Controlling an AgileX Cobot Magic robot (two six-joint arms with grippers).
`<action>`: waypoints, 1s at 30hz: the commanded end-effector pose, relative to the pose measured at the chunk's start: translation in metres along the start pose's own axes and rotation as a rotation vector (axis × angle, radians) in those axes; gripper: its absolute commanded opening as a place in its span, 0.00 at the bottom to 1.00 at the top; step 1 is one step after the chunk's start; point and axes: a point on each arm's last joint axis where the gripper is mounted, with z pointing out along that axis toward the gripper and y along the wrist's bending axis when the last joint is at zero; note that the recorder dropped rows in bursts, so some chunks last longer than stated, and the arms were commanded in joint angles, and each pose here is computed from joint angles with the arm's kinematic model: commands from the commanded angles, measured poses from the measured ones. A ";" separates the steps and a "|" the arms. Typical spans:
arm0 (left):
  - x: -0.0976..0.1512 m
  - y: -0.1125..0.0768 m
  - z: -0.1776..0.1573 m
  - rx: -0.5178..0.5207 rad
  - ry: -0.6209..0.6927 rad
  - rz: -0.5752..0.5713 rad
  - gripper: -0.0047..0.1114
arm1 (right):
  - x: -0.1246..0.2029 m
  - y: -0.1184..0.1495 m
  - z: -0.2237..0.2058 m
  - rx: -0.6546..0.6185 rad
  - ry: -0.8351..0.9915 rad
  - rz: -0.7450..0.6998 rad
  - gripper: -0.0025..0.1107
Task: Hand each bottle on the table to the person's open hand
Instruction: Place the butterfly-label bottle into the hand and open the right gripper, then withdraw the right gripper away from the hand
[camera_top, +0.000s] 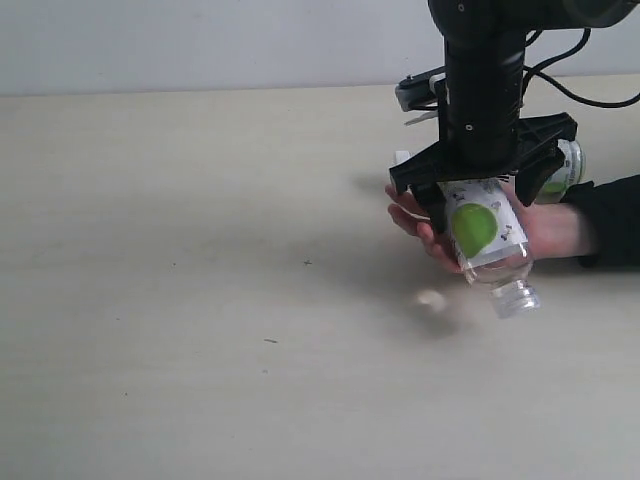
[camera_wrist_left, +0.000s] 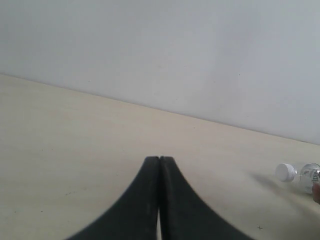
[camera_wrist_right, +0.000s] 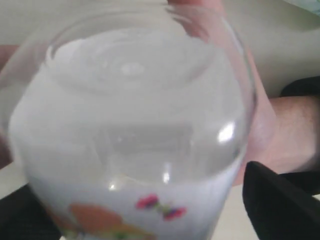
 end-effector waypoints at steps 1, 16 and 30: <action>0.001 0.001 0.000 -0.003 -0.004 0.003 0.04 | -0.002 -0.005 -0.006 0.022 -0.027 -0.005 0.82; 0.001 0.001 0.000 -0.003 -0.004 0.003 0.04 | 0.029 -0.034 -0.094 -0.030 -0.269 0.019 0.77; 0.001 0.001 0.000 -0.003 -0.004 0.003 0.04 | 0.215 -0.096 -0.181 -0.183 -1.061 -0.126 0.02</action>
